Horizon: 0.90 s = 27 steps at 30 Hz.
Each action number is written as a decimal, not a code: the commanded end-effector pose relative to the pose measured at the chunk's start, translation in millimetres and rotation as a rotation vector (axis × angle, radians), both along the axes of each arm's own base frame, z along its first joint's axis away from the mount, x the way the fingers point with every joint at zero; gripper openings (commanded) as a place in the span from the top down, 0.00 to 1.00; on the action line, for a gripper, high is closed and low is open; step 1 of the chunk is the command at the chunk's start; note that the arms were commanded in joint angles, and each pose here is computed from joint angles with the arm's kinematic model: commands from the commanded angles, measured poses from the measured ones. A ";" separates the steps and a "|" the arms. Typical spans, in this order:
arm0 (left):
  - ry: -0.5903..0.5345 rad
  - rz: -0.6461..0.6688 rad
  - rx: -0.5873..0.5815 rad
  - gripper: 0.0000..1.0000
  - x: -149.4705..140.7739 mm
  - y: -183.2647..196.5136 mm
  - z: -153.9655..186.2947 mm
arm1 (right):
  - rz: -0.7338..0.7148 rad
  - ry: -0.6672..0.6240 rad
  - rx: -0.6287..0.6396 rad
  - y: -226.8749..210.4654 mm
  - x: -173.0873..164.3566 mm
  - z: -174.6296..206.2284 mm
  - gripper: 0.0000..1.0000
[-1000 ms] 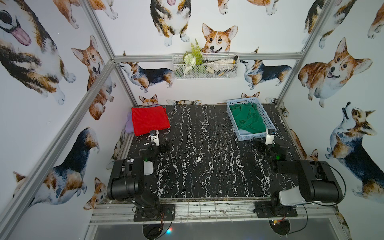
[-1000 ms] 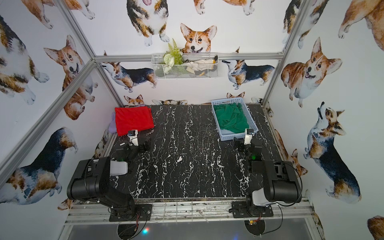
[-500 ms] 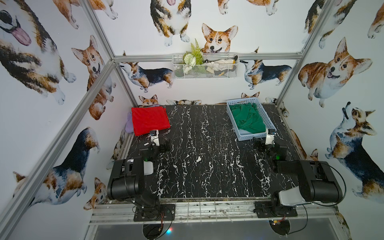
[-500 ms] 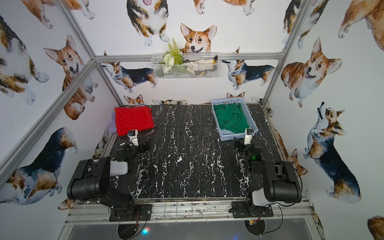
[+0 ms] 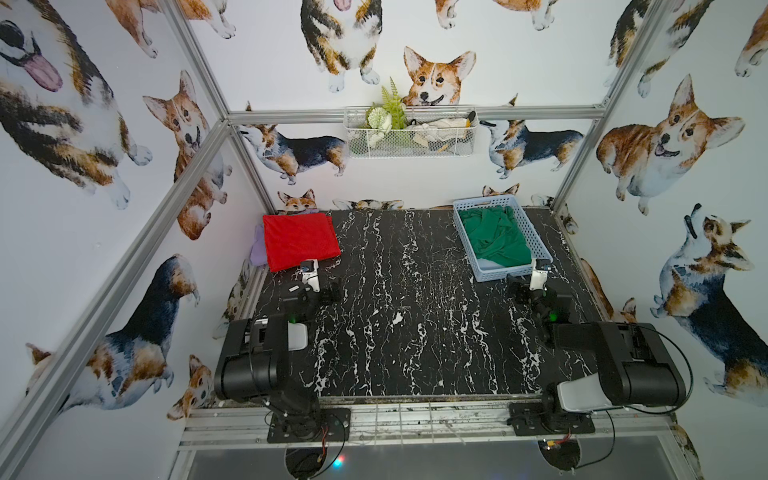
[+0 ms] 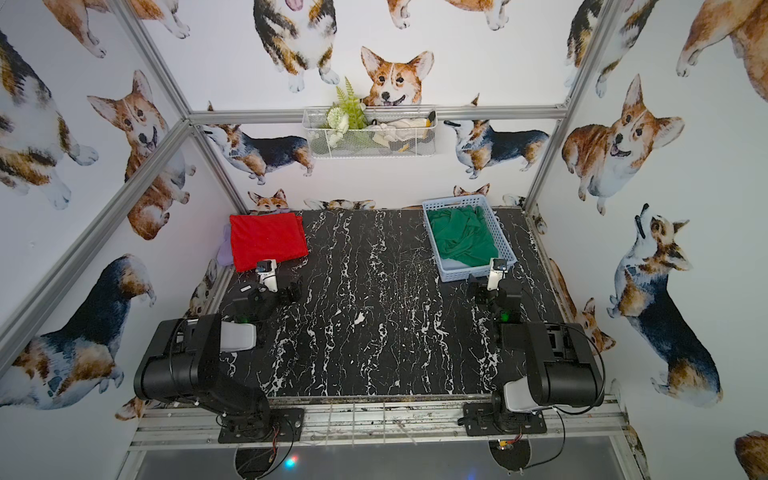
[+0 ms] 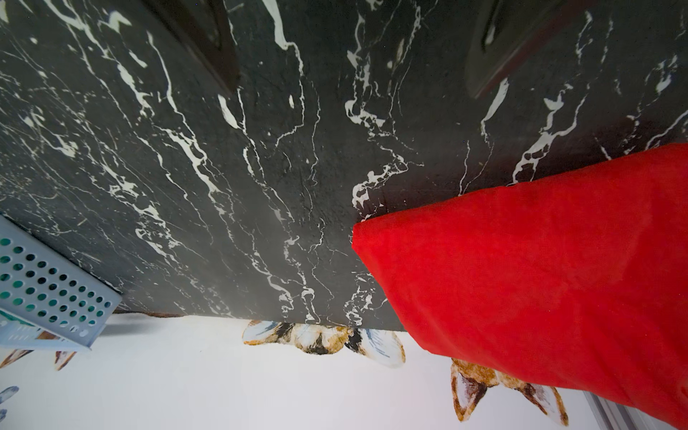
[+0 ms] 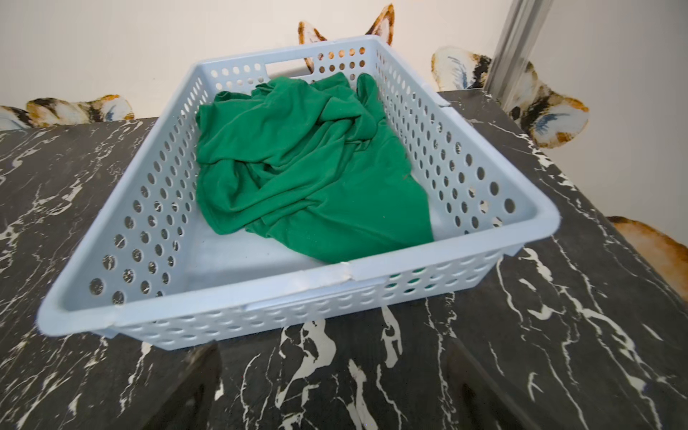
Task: Fold and stack t-shirts
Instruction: Move the bin to the corner of the board.
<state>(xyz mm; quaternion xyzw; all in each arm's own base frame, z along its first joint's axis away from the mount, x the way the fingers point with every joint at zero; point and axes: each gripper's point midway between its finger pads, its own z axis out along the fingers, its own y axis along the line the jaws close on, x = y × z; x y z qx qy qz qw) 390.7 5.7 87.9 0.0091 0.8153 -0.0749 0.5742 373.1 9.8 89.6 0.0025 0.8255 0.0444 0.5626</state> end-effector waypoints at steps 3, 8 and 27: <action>0.016 0.041 0.002 0.00 6.7 6.2 10.2 | 0.069 0.085 -0.006 11.5 12.9 21.0 0.00; 0.090 0.049 0.029 0.00 18.8 0.4 61.7 | 0.004 0.152 0.026 18.4 15.0 63.9 0.00; 0.170 -0.238 -0.564 0.00 -31.3 -124.7 166.7 | -0.108 0.547 0.109 44.4 -41.9 139.7 0.00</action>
